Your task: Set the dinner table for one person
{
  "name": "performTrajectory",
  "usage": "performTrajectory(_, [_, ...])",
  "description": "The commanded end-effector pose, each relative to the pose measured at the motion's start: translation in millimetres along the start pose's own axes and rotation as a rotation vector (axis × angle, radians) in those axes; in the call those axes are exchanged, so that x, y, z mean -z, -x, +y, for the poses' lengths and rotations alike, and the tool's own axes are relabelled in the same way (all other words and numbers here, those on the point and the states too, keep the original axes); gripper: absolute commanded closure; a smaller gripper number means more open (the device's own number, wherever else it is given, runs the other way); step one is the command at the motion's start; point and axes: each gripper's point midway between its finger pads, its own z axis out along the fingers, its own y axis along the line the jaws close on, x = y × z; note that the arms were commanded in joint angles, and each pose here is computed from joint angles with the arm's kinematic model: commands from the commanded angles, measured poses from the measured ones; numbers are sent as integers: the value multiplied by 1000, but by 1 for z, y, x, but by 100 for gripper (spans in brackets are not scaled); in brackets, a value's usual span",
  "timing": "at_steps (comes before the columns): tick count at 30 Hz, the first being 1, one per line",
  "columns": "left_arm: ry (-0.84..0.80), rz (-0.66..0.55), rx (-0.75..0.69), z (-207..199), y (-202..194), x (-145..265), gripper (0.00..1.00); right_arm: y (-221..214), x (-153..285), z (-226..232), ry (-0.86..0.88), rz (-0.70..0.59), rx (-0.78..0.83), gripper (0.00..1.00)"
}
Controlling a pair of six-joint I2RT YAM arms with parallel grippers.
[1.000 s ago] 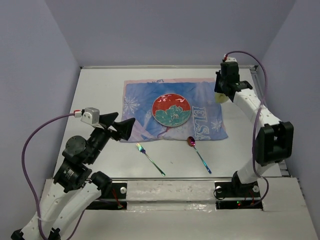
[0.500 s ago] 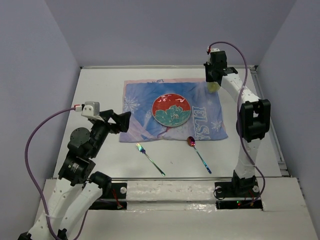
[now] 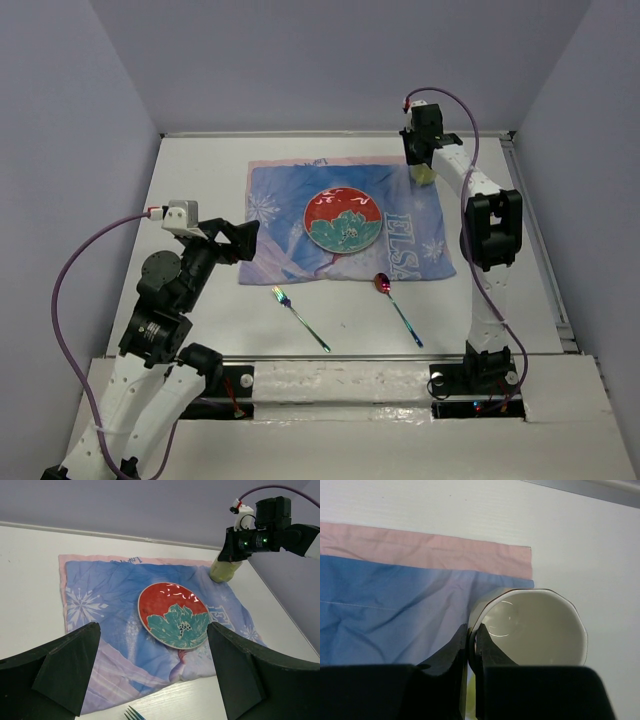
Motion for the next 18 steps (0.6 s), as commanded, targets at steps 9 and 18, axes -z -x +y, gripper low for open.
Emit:
performTrajectory(9, [-33, -47, 4, -6, 12, 0, 1, 79, 57, -19, -60, -207, -43, 55])
performTrajectory(18, [-40, -54, 3, -8, 14, 2, 1, 49, 32, -15, -76, -118, -5, 55])
